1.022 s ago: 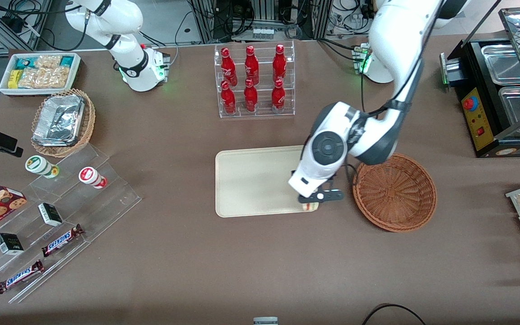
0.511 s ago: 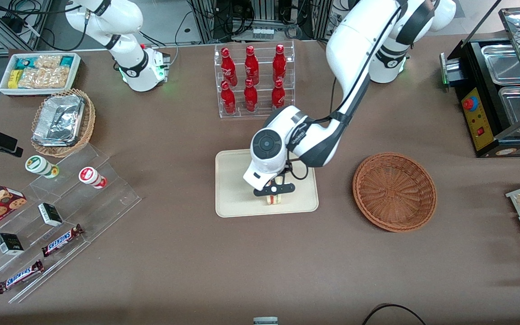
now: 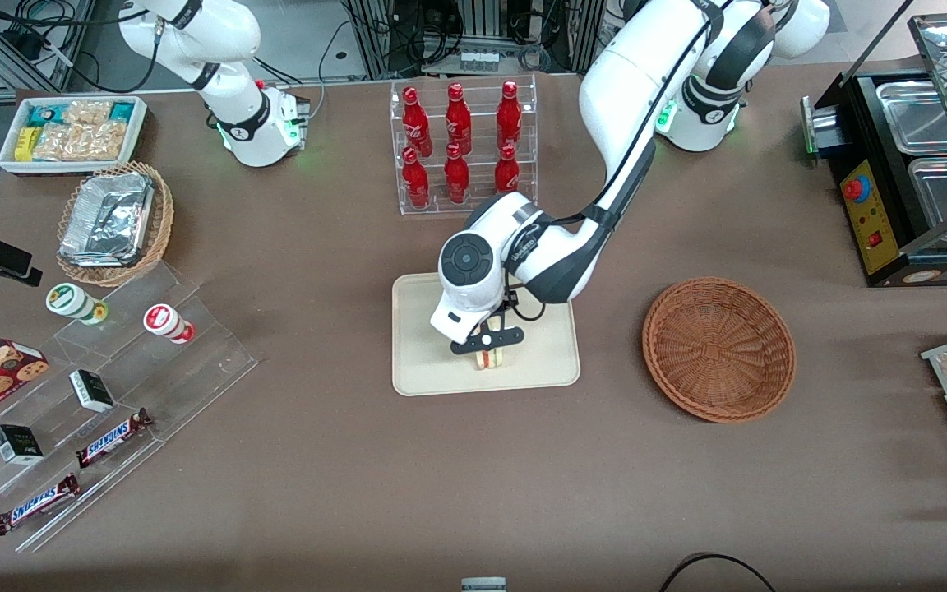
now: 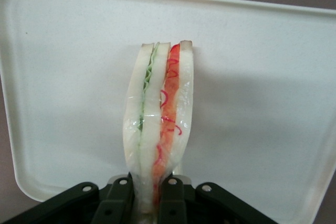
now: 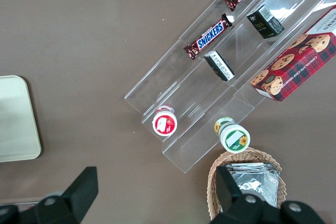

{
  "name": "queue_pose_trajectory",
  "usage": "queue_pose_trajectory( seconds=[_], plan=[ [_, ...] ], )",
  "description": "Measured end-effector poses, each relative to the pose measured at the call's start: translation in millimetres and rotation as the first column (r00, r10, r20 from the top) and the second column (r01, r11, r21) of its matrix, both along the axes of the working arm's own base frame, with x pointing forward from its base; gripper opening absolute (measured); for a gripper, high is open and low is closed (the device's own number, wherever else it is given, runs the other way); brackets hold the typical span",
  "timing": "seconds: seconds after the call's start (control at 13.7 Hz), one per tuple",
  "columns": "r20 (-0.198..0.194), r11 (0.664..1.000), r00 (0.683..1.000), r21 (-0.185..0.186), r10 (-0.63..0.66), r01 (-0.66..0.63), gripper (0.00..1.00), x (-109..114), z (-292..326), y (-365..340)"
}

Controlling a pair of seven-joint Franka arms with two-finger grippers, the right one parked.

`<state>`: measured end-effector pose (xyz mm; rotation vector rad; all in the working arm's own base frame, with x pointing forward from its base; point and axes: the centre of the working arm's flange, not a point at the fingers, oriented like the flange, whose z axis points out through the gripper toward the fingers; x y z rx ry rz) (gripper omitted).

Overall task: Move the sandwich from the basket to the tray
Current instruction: 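Lower the sandwich onto the tray and open the left gripper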

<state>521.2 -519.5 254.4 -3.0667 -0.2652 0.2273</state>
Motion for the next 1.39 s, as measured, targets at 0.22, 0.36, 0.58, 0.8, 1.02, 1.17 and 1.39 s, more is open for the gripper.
queue_pose_trajectory(
  seconds=[0.22, 0.36, 0.58, 0.8, 1.02, 1.17, 1.39],
  plan=[
    [-0.011, 1.000, 1.000, -0.002, 0.010, -0.010, 0.17, -3, -5, 0],
    [-0.016, 1.000, 1.000, -0.006, 0.022, -0.022, 0.17, -4, -5, -1],
    [-0.008, 0.999, 0.999, -0.013, 0.049, -0.049, 0.17, -7, -8, -4],
    [-0.006, 0.999, 0.999, -0.014, 0.049, -0.049, 0.22, -12, -9, -9],
    [0.003, 0.998, 0.999, -0.023, 0.054, -0.054, 0.52, -10, -3, -10],
    [0.019, 0.998, 0.998, -0.038, 0.057, -0.056, 0.70, -7, 18, -11],
    [0.038, 0.997, 0.998, -0.052, 0.058, -0.056, 1.00, -7, 76, -6]
  ],
)
